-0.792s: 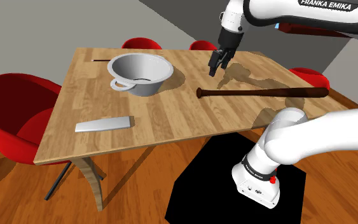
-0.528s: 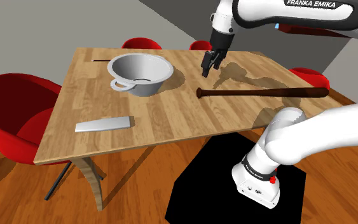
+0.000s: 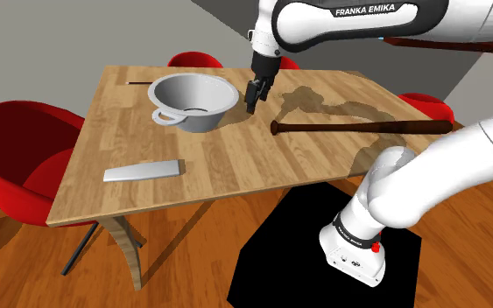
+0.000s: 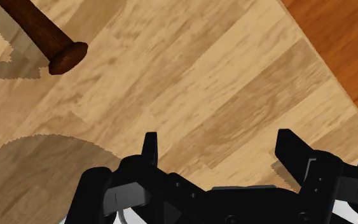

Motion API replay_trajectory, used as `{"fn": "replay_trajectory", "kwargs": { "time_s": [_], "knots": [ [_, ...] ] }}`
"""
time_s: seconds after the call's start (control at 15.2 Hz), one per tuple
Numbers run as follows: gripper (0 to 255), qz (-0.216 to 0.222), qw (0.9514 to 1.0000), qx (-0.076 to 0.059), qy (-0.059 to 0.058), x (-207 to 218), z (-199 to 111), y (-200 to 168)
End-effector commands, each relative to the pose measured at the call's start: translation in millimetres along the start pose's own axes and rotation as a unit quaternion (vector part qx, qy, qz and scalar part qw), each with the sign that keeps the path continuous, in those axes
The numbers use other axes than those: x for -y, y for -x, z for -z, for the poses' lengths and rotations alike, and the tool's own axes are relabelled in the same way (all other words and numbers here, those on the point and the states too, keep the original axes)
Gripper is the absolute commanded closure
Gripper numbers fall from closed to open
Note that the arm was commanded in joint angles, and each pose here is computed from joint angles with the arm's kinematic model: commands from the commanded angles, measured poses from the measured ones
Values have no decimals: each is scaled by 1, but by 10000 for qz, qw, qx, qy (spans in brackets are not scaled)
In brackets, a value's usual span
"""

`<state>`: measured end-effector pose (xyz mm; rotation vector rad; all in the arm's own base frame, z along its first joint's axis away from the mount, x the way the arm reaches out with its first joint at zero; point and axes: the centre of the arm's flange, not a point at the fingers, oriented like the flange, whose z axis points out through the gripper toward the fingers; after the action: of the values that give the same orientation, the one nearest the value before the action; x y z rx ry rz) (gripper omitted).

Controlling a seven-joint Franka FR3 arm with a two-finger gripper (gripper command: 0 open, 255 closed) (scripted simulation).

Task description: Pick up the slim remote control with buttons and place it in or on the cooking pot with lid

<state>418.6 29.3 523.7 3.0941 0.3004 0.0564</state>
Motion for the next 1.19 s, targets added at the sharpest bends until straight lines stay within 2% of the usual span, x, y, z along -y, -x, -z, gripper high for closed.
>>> {"fn": "replay_trajectory", "kwargs": {
  "time_s": [0.0,0.26,0.53,0.79,1.12],
  "knots": [
    [0,263,9997,5,-13,11,-11,-24],
    [0,770,9970,20,-37,38,-32,-64],
    [0,1276,9918,34,-61,69,-52,-102],
    [0,1779,9840,49,-85,103,-73,-136],
    [0,2400,9707,68,-114,151,-98,-174]
  ]
}}
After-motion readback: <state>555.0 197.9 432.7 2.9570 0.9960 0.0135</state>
